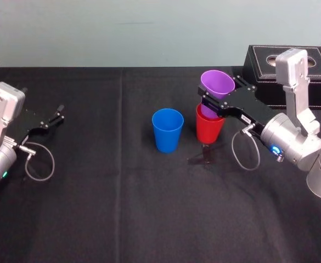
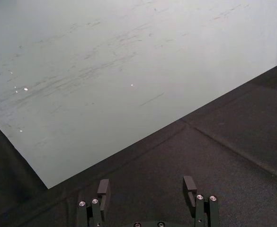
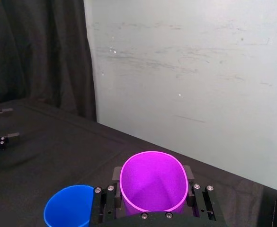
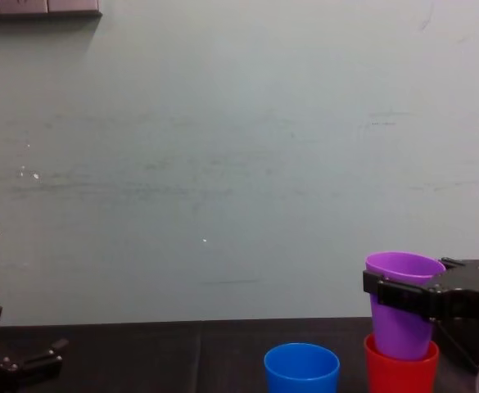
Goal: Stack the three plastic cups sequentially using one hand.
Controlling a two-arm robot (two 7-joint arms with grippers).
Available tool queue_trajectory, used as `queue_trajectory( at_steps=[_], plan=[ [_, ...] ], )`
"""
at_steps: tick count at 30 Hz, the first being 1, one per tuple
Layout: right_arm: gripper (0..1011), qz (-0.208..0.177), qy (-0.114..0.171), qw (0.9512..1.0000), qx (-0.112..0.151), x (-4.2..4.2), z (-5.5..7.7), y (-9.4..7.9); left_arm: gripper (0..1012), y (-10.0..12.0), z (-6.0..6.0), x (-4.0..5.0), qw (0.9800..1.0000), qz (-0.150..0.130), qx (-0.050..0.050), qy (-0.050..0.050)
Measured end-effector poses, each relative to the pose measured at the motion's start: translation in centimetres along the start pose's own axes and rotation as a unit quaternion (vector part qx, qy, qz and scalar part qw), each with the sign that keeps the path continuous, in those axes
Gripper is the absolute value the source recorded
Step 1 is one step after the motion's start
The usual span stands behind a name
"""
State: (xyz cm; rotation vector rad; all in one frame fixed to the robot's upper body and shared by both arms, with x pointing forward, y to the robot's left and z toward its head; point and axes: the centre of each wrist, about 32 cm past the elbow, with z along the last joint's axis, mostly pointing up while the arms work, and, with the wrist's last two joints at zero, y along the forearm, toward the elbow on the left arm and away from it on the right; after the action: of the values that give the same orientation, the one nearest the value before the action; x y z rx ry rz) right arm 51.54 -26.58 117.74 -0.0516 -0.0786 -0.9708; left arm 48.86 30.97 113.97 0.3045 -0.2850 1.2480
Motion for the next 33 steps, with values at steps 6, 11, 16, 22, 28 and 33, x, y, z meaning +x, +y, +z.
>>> queue_trajectory(
  at_steps=[6,11,16,22,28,33],
  plan=[
    [736,0.000,0.003,1.0000,-0.001,-0.01,-0.7,0.1,1005,0.0,0.0,0.00,1.0000,0.000,0.000,0.000],
    [735,0.002,0.003,1.0000,-0.005,-0.09,-1.2,0.1,1005,0.0,0.0,0.00,1.0000,0.000,0.000,0.000],
    [736,0.005,0.002,0.9999,-0.010,-0.17,-1.7,0.1,1005,0.0,0.0,0.00,1.0000,0.000,0.000,0.000],
    [736,0.006,0.001,0.9999,-0.013,-0.18,-2.1,0.0,1005,0.0,0.0,0.00,1.0000,0.000,0.000,0.000],
    [737,0.006,-0.001,0.9999,-0.016,-0.18,-2.3,0.0,1005,0.0,0.0,0.00,1.0000,0.000,0.000,0.000],
    [735,0.005,-0.001,0.9998,-0.019,-0.19,-2.6,0.0,1005,0.0,0.0,0.00,1.0000,0.000,0.000,0.000]
  ],
)
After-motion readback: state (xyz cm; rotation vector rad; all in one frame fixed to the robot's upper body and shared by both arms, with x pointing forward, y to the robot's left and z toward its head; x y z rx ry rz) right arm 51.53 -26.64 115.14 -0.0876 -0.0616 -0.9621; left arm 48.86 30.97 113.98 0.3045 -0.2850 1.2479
